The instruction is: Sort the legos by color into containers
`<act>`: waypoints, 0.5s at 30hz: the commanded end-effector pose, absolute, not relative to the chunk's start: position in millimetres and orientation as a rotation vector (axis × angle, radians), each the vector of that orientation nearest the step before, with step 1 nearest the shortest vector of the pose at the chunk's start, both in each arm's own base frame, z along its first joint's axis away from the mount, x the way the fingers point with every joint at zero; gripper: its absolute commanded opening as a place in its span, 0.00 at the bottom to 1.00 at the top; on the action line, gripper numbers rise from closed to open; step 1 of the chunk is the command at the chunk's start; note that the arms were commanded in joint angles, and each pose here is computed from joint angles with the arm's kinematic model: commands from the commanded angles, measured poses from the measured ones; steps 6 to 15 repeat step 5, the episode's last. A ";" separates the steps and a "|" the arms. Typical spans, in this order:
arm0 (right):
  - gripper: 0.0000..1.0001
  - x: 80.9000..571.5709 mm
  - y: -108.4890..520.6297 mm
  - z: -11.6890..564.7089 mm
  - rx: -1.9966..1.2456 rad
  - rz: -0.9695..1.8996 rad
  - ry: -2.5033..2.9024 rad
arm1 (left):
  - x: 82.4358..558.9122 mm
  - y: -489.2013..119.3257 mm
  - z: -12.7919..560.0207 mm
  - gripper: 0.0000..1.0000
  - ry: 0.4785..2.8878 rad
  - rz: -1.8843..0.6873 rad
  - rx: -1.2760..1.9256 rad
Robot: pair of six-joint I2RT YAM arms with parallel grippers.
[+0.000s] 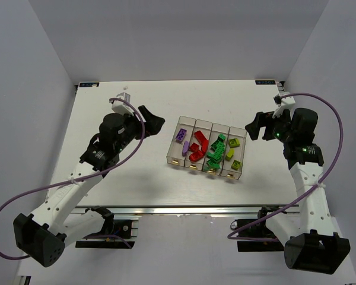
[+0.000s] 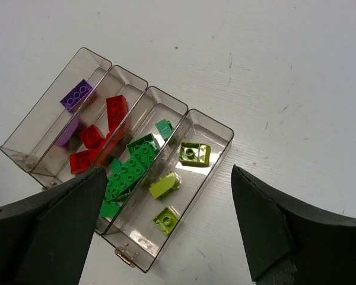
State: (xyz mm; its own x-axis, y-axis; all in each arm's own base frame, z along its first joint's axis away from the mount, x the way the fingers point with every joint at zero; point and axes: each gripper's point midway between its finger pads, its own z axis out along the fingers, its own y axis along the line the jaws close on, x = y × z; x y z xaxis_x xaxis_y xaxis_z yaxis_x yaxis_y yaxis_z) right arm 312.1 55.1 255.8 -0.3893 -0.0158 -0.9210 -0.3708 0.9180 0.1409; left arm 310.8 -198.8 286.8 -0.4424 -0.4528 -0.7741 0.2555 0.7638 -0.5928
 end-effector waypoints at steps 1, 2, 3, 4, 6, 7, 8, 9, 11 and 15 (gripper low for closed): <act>0.89 316.2 52.7 263.9 -0.275 0.372 1.909 | 313.1 -198.6 298.6 0.98 1.824 -0.812 -0.134; 0.90 315.4 53.0 261.0 -0.275 0.375 1.915 | 313.3 -198.9 298.3 0.98 1.824 -0.811 -0.130; 0.89 314.9 53.0 261.2 -0.272 0.374 1.910 | 314.1 -198.7 298.5 0.98 1.822 -0.810 -0.131; 0.89 317.6 50.9 262.9 -0.260 0.363 1.894 | 314.5 -198.8 298.3 0.98 1.822 -0.809 -0.130; 0.89 320.0 44.7 261.6 -0.232 0.328 1.895 | 314.9 -198.6 296.9 0.98 1.825 -0.803 -0.127; 0.89 320.0 44.7 261.6 -0.232 0.328 1.895 | 314.9 -198.6 296.9 0.98 1.825 -0.803 -0.127; 0.89 320.0 44.7 261.6 -0.232 0.328 1.895 | 314.9 -198.6 296.9 0.98 1.825 -0.803 -0.127; 0.89 320.0 44.7 261.6 -0.232 0.328 1.895 | 314.9 -198.6 296.9 0.98 1.825 -0.803 -0.127; 0.89 320.0 44.7 261.6 -0.232 0.328 1.895 | 314.9 -198.6 296.9 0.98 1.825 -0.803 -0.127; 0.89 320.0 44.7 261.6 -0.232 0.328 1.895 | 314.9 -198.6 296.9 0.98 1.825 -0.803 -0.127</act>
